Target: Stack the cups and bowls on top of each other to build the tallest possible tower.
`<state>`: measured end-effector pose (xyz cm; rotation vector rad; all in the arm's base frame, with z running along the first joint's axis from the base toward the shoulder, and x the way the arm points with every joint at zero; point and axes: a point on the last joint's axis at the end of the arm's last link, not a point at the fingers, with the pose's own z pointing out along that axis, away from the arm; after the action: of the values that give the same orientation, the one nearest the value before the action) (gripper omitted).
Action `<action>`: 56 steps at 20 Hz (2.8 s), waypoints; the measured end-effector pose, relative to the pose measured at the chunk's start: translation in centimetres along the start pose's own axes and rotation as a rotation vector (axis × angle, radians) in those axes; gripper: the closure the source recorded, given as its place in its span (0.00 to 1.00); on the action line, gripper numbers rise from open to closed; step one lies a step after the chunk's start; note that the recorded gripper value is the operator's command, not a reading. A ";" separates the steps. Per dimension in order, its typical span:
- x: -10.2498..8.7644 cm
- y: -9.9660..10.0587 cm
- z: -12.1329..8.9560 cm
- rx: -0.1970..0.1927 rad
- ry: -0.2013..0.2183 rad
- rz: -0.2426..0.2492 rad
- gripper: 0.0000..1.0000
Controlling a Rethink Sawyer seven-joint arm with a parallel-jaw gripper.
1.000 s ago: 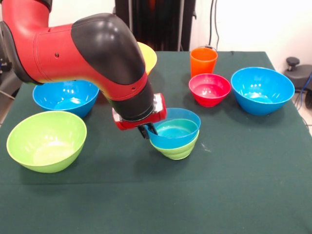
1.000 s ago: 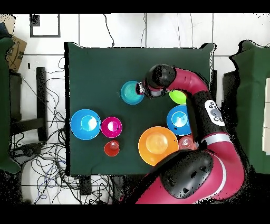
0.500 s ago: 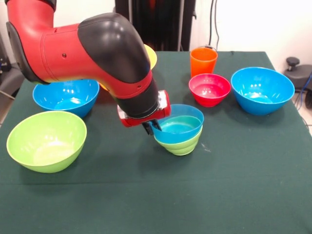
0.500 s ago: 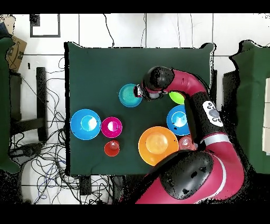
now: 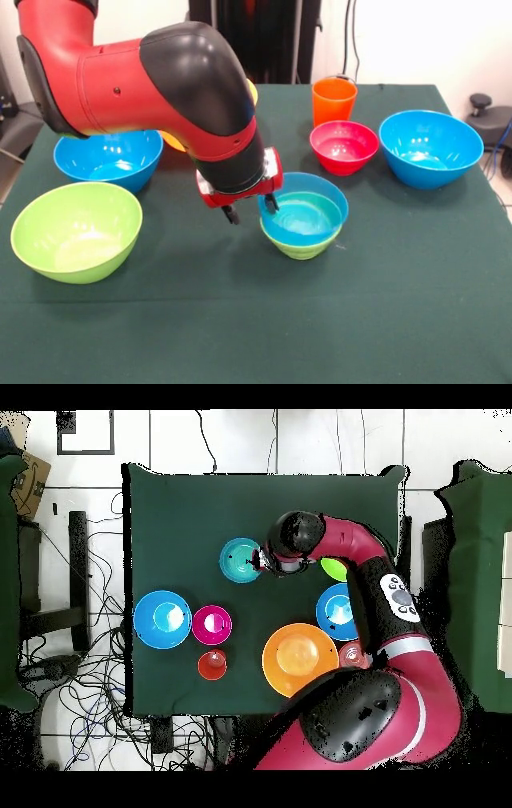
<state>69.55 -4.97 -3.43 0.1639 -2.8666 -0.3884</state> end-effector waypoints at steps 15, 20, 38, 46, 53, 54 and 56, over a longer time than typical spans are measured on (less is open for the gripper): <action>2.1 0.8 1.3 0.059 0.043 -0.071 0.00; 2.6 1.5 -0.5 0.062 0.035 -0.090 0.00; 2.2 2.4 -6.6 0.122 -0.042 -0.126 0.00; 1.1 2.6 -8.3 0.158 -0.135 -0.141 0.00; 0.2 3.7 -7.8 0.168 -0.185 -0.164 0.00; 0.0 4.0 -7.8 0.169 -0.192 -0.168 0.00; -0.1 4.1 -7.7 0.169 -0.196 -0.171 0.00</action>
<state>71.25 -2.92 4.86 0.4255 -3.0890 -0.2017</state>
